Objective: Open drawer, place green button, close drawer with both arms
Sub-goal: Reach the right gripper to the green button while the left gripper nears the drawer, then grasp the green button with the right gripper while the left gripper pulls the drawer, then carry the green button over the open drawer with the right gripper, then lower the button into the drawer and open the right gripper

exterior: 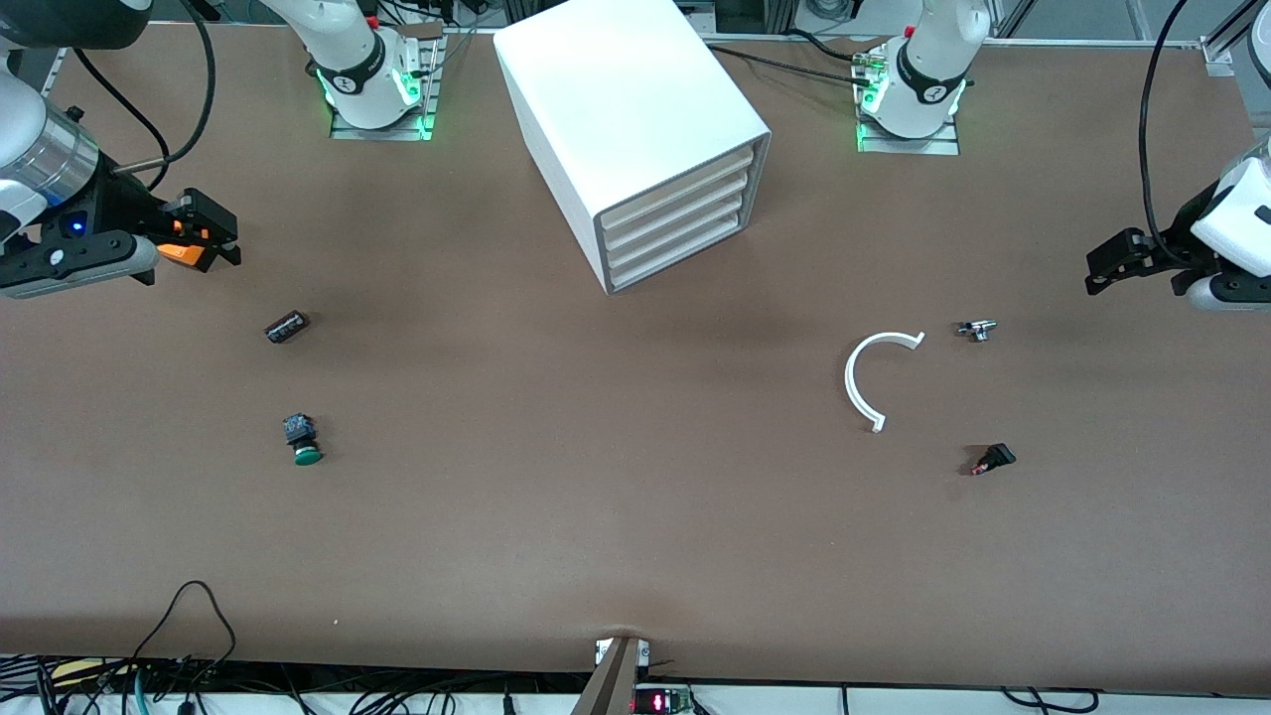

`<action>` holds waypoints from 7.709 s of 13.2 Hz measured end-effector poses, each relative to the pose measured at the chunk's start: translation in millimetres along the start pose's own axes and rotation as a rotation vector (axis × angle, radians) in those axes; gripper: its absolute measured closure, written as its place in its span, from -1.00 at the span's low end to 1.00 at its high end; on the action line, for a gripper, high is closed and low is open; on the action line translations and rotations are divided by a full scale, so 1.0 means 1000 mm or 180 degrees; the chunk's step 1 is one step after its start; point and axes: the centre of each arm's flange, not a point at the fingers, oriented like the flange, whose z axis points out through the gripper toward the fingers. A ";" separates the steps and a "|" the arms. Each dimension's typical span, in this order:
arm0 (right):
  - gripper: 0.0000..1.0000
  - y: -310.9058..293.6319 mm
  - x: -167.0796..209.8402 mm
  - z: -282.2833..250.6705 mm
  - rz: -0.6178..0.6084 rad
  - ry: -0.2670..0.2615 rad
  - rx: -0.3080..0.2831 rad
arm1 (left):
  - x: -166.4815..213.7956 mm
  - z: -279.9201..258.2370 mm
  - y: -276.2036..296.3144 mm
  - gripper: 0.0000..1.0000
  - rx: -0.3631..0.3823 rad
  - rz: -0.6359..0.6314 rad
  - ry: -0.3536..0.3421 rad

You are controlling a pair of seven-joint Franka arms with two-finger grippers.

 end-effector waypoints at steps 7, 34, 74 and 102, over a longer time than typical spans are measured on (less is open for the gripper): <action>-1.00 0.000 0.000 0.000 0.0000 0.0000 -0.0001 | -0.007 0.016 0.028 -1.00 -0.0067 0.0248 -0.0315; -1.00 0.084 0.038 0.338 -0.1191 -0.0142 0.0078 | -0.089 0.411 0.352 -0.11 -0.4154 0.1883 -0.1939; 0.21 -0.190 0.127 0.189 0.0159 -0.0506 0.0423 | -0.035 0.443 0.292 0.67 -0.4419 0.0903 -0.1314; 0.21 -0.570 0.016 0.273 0.2306 -0.0340 0.0300 | 0.097 0.201 0.101 -1.00 -0.0370 0.1474 -0.0882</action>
